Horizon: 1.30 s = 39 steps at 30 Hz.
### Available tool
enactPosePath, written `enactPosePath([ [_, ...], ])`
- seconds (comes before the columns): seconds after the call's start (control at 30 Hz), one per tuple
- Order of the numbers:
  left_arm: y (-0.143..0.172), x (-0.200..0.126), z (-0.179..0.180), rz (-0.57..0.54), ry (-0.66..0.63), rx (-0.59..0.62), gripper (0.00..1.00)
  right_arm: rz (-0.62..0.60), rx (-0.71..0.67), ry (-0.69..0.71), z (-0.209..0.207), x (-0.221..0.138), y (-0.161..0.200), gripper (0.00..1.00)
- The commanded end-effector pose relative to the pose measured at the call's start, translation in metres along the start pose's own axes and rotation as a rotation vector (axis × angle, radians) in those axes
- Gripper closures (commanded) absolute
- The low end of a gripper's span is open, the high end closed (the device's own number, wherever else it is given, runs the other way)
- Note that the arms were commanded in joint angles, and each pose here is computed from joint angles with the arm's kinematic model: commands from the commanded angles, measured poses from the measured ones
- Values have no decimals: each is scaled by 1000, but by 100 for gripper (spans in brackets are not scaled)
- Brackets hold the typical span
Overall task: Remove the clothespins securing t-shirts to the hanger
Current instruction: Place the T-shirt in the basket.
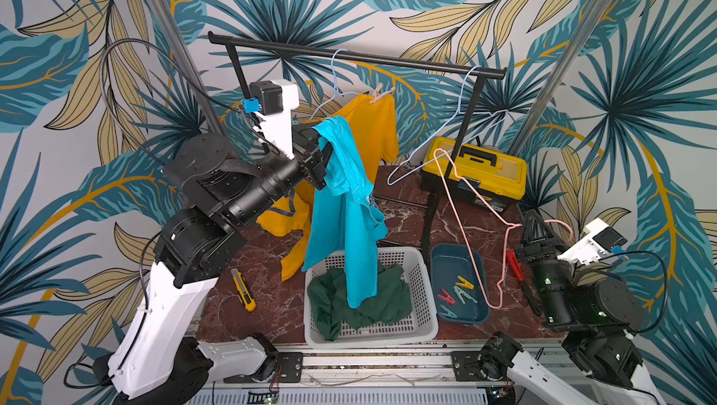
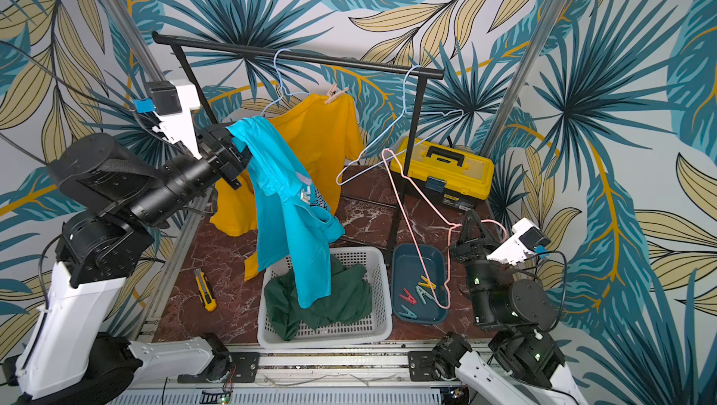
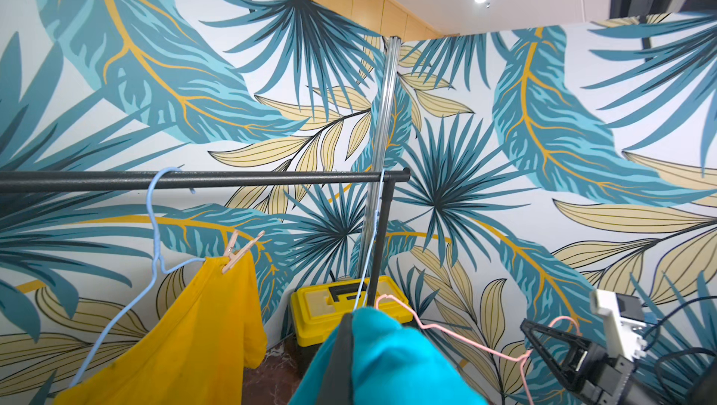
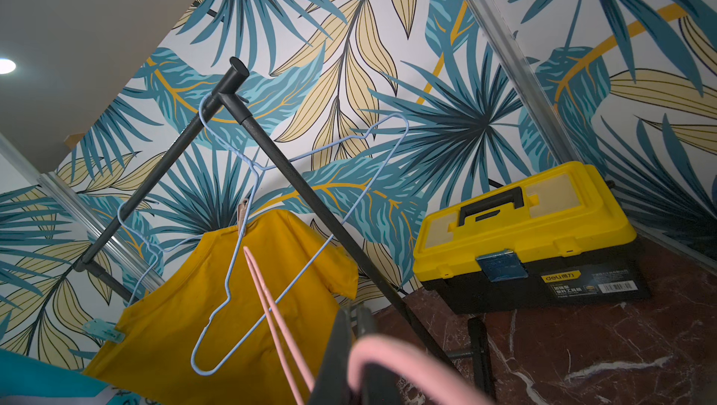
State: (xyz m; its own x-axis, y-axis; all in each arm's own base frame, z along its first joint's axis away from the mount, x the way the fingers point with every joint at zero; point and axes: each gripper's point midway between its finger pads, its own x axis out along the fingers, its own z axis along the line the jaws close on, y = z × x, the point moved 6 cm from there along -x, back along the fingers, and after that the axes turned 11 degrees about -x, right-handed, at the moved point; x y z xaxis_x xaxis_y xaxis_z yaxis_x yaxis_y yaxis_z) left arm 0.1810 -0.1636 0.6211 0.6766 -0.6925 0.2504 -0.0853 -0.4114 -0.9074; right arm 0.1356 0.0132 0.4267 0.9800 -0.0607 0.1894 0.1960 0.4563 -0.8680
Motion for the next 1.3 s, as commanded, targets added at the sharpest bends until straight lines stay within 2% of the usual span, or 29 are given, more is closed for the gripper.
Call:
enactPosePath([
  [0.0, -30, -25, -20, -101, 88, -19, 100, -8, 17, 22, -6, -3, 2, 100],
  [0.23, -7, -30, -15, -39, 99, -99, 100, -12, 25, 31, -7, -3, 2, 100],
  [0.47, 3, -42, -18, -13, 142, -177, 100, -8, 21, 34, -6, -2, 3, 100],
  [0.57, 20, -42, -14, 34, 146, -224, 100, -4, 17, 40, -7, -1, 5, 100],
  [0.7, 57, -43, -2, 81, 150, -339, 100, -18, 22, 48, -7, 1, 7, 100],
  [0.83, 91, -46, 11, 136, 117, -405, 100, -12, 16, 40, -3, 4, 6, 100],
  [0.97, 126, -42, 20, 216, 116, -484, 100, 0, 15, 37, -1, 6, 8, 100],
  [1.03, 153, -37, 26, 270, 100, -525, 100, 3, 18, 37, -1, 7, 10, 100],
  [1.27, 249, -34, 49, 452, -22, -459, 100, 20, 21, 23, 1, 8, 13, 100],
])
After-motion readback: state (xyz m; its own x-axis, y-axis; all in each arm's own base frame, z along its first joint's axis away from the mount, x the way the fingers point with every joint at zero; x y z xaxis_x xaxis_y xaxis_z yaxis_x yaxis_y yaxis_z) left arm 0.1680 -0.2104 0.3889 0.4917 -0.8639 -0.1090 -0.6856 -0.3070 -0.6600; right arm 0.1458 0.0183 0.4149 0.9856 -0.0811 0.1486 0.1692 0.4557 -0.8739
